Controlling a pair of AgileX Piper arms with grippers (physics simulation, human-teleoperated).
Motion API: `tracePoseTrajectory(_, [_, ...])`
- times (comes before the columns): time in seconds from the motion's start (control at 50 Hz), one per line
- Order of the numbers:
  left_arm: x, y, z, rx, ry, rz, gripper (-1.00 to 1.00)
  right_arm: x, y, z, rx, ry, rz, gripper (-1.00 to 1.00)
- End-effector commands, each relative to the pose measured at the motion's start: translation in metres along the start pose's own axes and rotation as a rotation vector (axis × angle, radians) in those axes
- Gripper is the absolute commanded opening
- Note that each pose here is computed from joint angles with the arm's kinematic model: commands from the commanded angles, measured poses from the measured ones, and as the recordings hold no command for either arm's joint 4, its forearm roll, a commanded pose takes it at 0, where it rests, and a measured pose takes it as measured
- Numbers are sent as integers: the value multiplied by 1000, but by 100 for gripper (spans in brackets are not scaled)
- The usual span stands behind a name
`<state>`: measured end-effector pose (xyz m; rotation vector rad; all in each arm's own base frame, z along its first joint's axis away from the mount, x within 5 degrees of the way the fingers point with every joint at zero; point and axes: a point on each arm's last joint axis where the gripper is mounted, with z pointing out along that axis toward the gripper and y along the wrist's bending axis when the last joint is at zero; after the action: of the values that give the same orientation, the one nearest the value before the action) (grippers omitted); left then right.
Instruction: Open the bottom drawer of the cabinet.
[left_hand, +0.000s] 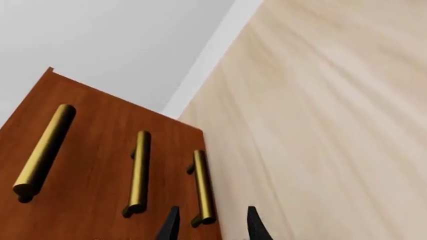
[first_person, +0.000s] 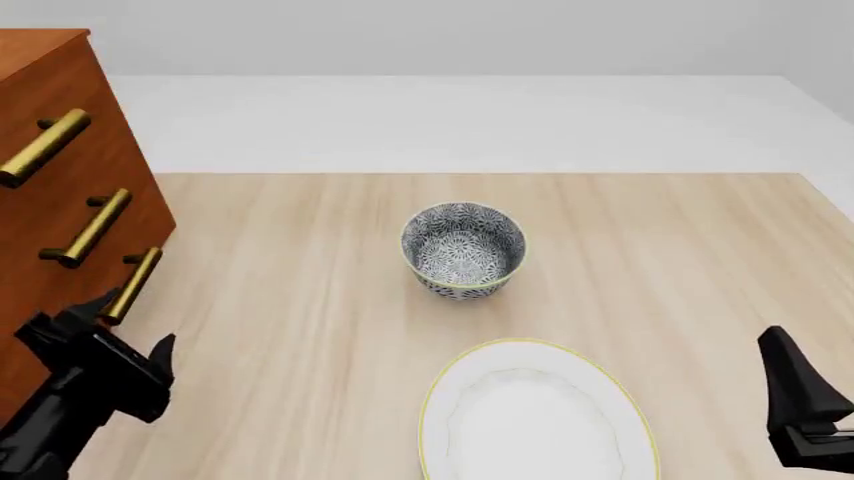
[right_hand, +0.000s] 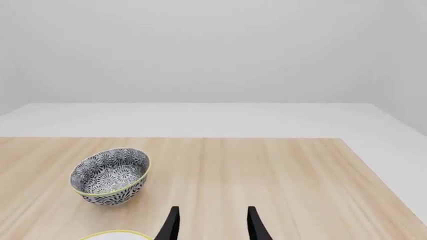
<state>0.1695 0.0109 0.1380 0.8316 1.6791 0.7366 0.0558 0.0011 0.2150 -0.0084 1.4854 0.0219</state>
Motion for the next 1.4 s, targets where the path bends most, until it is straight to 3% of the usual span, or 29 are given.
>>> tracePoseTrajectory(0.02, [5,-1,1,5,26,31,100,1,0,0,-1,1,4,100])
tracePoseTrajectory(0.2, [12,-1,5,12,67,64,100,1,0,0,1,3,6,100])
tracePoseTrajectory(0.68, [27,-3,63,30,118,137,100,2,0,0,8,8,4,100])
tracePoseTrajectory(1.02, [50,-4,92,26,179,192,100,3,-1,0,12,14,8,100])
tracePoseTrajectory(1.4, [67,-2,101,20,231,214,100,3,-1,1,14,18,17,100])
